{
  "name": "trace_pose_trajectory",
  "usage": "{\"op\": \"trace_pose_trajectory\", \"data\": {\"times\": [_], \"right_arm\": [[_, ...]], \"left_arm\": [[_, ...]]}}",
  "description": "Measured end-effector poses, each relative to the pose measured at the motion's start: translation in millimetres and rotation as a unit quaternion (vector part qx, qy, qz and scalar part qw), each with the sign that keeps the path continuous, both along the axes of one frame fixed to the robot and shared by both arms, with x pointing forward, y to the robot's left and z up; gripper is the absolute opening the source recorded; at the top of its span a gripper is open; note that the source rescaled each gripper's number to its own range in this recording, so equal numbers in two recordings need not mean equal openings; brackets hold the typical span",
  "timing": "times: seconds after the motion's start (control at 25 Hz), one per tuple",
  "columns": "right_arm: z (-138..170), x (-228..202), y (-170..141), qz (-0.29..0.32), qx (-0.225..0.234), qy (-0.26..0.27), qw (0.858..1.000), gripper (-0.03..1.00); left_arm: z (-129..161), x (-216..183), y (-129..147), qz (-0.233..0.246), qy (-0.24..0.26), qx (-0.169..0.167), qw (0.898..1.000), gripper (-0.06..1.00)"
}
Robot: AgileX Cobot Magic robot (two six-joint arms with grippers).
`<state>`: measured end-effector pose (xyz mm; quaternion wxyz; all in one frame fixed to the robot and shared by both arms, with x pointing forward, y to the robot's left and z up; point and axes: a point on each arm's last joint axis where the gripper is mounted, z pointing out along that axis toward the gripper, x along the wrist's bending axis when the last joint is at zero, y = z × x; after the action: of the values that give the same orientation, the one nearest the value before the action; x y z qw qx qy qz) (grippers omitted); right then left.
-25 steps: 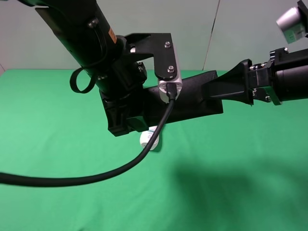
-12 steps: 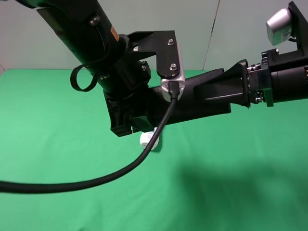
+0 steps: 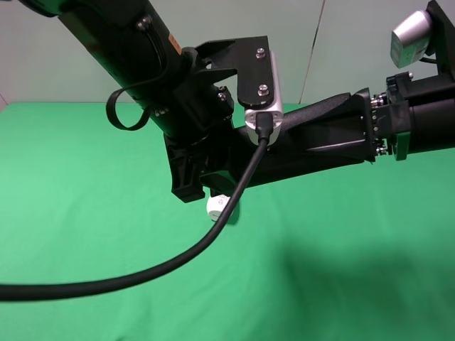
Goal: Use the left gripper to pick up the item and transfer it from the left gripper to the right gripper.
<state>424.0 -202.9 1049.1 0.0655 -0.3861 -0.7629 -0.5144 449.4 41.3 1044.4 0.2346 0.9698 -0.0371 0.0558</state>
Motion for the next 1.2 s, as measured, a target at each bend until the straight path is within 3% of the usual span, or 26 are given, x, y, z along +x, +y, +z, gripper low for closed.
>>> {"op": "trace_pose_trajectory", "data": {"times": [0.12,0.2,0.8,0.84,0.88,0.96,1.0,1.08,1.2], "right_arm": [[0.1,0.0,0.0,0.0,0.0,0.0,1.0,0.43],[2.2,-1.1,1.3,0.005,0.013,0.005,1.0,0.24],[3.1,-1.6,1.7,0.008,0.016,0.005,1.0,0.22],[2.7,-1.6,1.5,0.009,0.013,0.003,1.0,0.18],[2.0,-1.7,1.2,0.011,0.008,0.001,1.0,0.04],[0.9,-0.7,0.5,0.007,0.001,-0.002,1.0,0.03],[0.9,-0.6,0.4,0.007,0.001,-0.002,1.0,0.03],[0.9,-0.7,0.4,0.007,0.0,-0.002,1.0,0.03],[0.8,-0.6,0.4,0.007,0.0,-0.002,1.0,0.03]], "left_arm": [[0.0,0.1,0.0,0.0,0.0,0.0,1.0,0.03],[-0.4,0.5,0.3,-0.005,-0.005,0.003,1.0,0.01],[-0.8,0.7,0.2,-0.007,-0.006,0.004,1.0,0.01],[-0.7,0.6,0.1,-0.004,-0.004,0.003,1.0,0.09],[-0.4,0.8,-0.4,0.0,-0.003,-0.001,1.0,0.27],[-0.2,0.7,-0.8,0.003,-0.001,-0.003,1.0,0.65],[-0.2,0.6,-0.9,0.004,0.0,-0.004,1.0,0.79],[-0.1,0.5,-1.0,0.004,0.001,-0.005,1.0,0.91],[-0.1,0.4,-0.9,0.005,0.002,-0.004,1.0,0.98]]}}
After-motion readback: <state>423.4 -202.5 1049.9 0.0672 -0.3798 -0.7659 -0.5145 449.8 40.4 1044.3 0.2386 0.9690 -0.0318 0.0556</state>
